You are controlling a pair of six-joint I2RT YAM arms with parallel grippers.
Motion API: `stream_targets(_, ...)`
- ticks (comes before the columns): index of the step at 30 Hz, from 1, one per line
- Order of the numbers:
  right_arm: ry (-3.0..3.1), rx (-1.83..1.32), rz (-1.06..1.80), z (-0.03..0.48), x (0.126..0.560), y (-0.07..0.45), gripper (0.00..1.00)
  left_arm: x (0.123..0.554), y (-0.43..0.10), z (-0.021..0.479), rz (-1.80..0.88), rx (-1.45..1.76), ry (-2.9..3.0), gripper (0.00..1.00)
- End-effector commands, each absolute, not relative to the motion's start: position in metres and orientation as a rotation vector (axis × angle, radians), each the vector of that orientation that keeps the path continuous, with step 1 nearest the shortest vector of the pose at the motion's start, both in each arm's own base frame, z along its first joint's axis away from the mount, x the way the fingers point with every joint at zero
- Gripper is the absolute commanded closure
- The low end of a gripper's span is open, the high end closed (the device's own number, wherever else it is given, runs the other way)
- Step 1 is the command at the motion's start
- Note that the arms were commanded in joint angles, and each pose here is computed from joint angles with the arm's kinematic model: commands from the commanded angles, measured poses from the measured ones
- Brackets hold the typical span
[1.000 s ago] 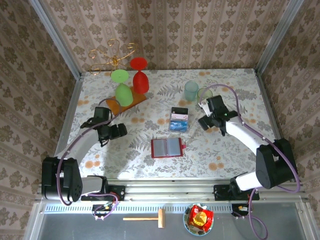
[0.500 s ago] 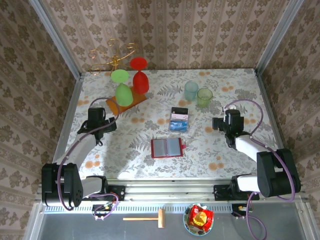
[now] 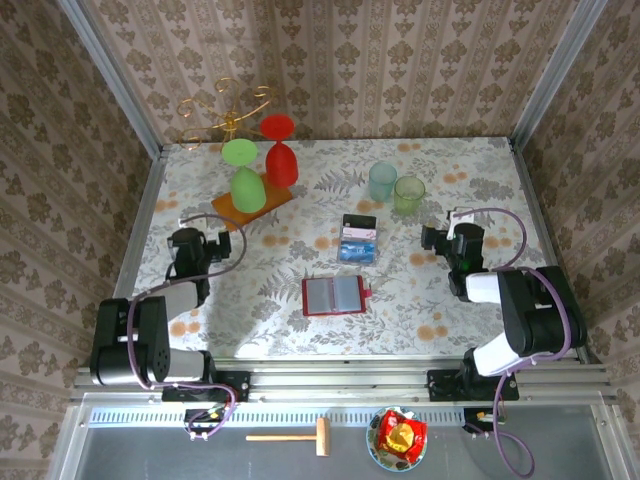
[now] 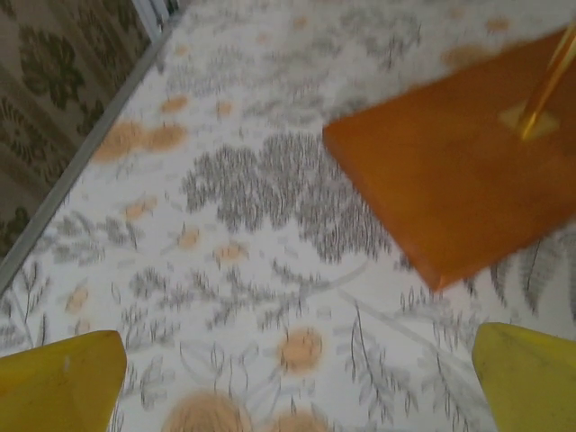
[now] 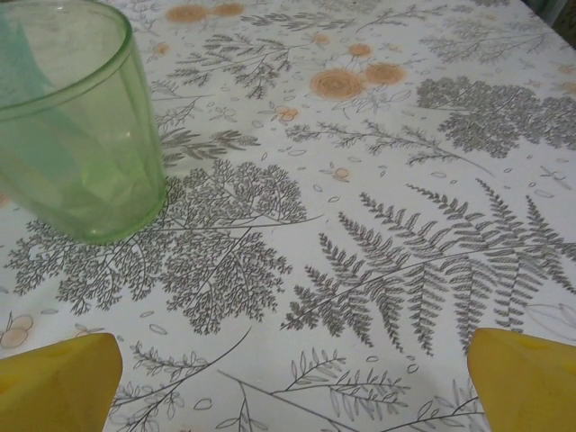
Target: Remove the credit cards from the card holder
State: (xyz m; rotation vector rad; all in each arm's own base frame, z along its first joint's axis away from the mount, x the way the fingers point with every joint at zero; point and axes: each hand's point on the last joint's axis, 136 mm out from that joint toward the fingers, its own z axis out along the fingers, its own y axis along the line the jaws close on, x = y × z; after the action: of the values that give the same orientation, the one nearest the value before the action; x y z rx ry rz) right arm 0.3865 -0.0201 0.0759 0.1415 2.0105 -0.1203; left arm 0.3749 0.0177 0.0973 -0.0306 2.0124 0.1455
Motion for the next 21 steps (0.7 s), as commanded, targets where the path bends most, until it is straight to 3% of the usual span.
stream_targets(1, 1.906, 0.139, -0.081, 0.099, 0.397, -0.017, 0.00, 0.392, 0.007, 0.115, 0.067, 0.039, 1.882, 0.00)
stream_targets(21, 1.903, 0.047, -0.020, 0.099, 0.397, -0.002, 0.00, 0.399, -0.007, 0.097, 0.067, 0.124, 1.894, 0.00)
